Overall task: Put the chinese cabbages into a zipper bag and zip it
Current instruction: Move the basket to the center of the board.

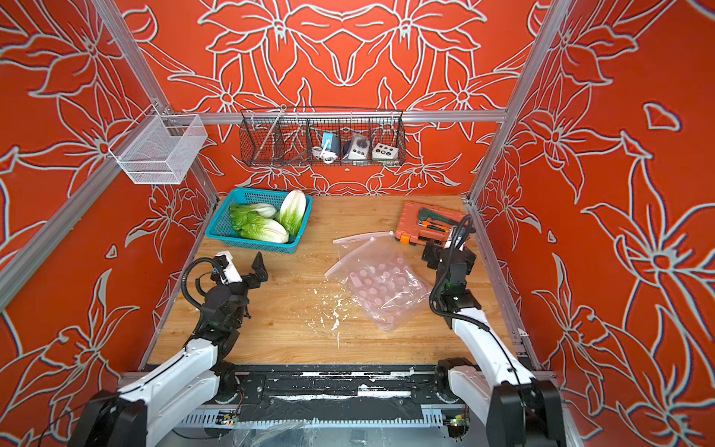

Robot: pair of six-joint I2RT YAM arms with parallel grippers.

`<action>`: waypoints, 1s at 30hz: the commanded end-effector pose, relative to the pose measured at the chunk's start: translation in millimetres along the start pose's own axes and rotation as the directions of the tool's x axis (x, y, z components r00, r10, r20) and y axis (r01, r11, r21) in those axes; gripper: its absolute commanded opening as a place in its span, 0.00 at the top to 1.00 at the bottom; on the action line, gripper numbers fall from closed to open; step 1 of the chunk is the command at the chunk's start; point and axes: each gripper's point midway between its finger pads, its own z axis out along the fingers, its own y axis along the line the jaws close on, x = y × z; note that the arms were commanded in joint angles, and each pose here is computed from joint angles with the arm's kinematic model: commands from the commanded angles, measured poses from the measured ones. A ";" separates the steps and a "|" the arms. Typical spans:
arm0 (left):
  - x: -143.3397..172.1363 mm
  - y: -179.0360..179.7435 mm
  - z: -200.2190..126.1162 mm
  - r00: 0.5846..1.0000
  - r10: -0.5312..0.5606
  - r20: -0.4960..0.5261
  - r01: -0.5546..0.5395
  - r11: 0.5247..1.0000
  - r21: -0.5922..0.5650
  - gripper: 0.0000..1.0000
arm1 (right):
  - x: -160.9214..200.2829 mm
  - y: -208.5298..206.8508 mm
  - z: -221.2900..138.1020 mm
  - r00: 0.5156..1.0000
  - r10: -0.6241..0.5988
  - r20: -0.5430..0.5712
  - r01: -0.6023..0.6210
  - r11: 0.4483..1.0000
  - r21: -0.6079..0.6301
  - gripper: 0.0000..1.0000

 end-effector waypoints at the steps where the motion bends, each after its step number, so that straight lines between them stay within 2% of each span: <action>1: -18.5 -11.9 6.2 0.996 -0.041 -0.074 0.041 0.999 -0.011 0.01 | 46.3 24.8 -25.0 0.939 0.123 -0.321 -0.162 0.982 -0.097 0.01; 2: -22.8 -20.2 10.2 0.995 -0.028 -0.095 0.030 0.999 0.018 0.01 | 45.3 31.0 -32.0 0.922 0.160 -0.353 -0.215 0.969 -0.122 0.01; 3: -26.3 -30.3 14.9 0.992 -0.011 -0.123 0.018 0.998 0.055 0.01 | 50.1 25.6 -38.7 0.871 0.308 -0.383 -0.352 0.935 -0.048 0.01; 4: -29.8 -39.9 18.9 0.988 0.000 -0.153 0.014 0.996 0.089 0.01 | 52.5 33.9 -43.5 0.845 0.351 -0.403 -0.422 0.901 -0.102 0.04; 6: -37.2 -53.1 26.8 0.978 -0.058 -0.200 0.083 0.990 0.116 0.01 | 46.2 60.5 -50.9 0.844 0.371 -0.388 -0.494 0.820 -0.290 0.19; 7: -41.1 -63.9 31.1 0.971 -0.074 -0.227 0.113 0.980 0.162 0.01 | 52.0 64.6 -52.6 0.822 0.382 -0.422 -0.522 0.802 -0.290 0.23; 8: -45.5 -74.4 34.8 0.966 -0.075 -0.247 0.130 0.968 0.214 0.01 | 61.3 67.6 -53.0 0.804 0.365 -0.470 -0.525 0.807 -0.270 0.25; 9: -50.0 -86.1 39.6 0.962 -0.064 -0.267 0.138 0.953 0.269 0.01 | 73.0 73.6 -53.8 0.792 0.305 -0.529 -0.495 0.829 -0.263 0.27; 11: -51.1 -96.5 51.2 0.952 -0.051 -0.301 0.143 0.945 0.293 0.01 | 97.4 78.8 -56.5 0.759 0.162 -0.630 -0.387 0.892 -0.236 0.30; 13: -51.0 -110.3 60.1 0.951 -0.002 -0.309 0.117 0.928 0.353 0.02 | 115.6 86.3 -60.3 0.724 0.022 -0.689 -0.275 0.926 -0.260 0.33; 15: -40.1 -121.2 78.9 0.932 0.030 -0.361 0.113 0.922 0.370 0.11 | 133.1 94.7 -63.9 0.690 -0.109 -0.715 -0.156 0.943 -0.294 0.34; 18: -7.4 -136.6 109.5 0.871 0.098 -0.481 0.100 0.924 0.369 0.21 | 153.4 116.0 -67.5 0.630 -0.250 -0.736 -0.062 0.928 -0.368 0.34; 24: 52.1 -155.0 137.0 0.809 0.262 -0.526 -0.077 0.934 0.348 0.20 | 197.8 141.2 -73.1 0.481 -0.478 -0.735 0.165 0.872 -0.460 0.31; 27: 78.4 -155.2 147.3 0.774 0.277 -0.569 -0.098 0.941 0.325 0.19 | 225.0 148.4 -73.9 0.409 -0.517 -0.752 0.197 0.854 -0.481 0.30; 30: 109.2 -154.4 151.1 0.726 0.292 -0.623 -0.102 0.941 0.322 0.19 | 241.7 146.0 -70.6 0.370 -0.527 -0.765 0.237 0.850 -0.471 0.30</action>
